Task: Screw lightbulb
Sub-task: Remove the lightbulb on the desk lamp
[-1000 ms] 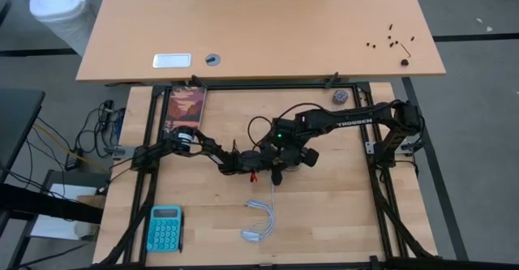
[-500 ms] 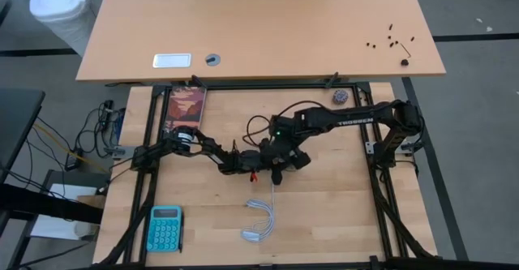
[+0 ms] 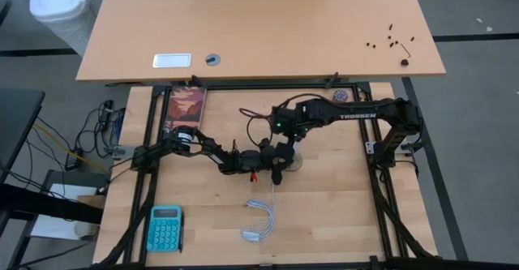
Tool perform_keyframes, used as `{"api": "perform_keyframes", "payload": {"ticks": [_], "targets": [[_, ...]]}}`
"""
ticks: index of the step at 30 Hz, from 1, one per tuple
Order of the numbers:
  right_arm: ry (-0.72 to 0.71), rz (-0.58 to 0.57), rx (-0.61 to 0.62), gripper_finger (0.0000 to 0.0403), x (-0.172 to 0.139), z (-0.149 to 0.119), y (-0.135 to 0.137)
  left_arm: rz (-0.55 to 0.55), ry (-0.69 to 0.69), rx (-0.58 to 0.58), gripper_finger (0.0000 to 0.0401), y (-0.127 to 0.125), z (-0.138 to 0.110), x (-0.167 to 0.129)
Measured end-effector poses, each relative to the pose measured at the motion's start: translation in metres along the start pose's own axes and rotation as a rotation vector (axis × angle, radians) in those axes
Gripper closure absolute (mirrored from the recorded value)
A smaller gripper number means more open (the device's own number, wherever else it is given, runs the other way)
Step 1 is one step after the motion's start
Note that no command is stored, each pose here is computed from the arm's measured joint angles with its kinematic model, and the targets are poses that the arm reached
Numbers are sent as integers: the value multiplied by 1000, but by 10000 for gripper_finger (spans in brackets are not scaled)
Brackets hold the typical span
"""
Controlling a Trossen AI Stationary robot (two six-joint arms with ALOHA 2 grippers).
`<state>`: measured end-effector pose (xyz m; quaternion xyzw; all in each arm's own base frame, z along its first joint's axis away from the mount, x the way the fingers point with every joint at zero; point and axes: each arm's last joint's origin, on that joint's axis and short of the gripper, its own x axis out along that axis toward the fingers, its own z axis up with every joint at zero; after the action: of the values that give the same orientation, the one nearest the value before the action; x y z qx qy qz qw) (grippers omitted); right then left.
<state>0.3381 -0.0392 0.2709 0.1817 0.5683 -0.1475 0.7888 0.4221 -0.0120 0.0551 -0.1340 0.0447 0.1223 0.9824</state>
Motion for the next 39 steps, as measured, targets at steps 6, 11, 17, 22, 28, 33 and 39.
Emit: {"api": "perform_keyframes", "payload": {"ticks": [6, 11, 17, 22, 28, 33, 39], "targets": [[51, -9, 106, 36, 9, -8, -3, 0, 0, 0, 203, 0, 0, 0], [92, -24, 154, 36, 18, -16, -2, 0, 0, 1, 203, 0, 0, 0], [103, -27, 189, 38, 26, -21, -4, 0, 1, 1, 203, 0, 0, 0], [98, -22, 189, 64, 33, -23, -5, 0, 1, 1, 203, 0, 0, 0], [99, -7, 182, 118, 35, -24, -5, 0, 1, 1, 203, 0, 0, 0], [72, 9, 112, 153, 36, -21, -4, 0, 0, -1, 203, 0, 0, 0], [67, 40, -117, 144, 36, -20, -3, 0, 0, 0, 203, 0, 0, 0]]}}
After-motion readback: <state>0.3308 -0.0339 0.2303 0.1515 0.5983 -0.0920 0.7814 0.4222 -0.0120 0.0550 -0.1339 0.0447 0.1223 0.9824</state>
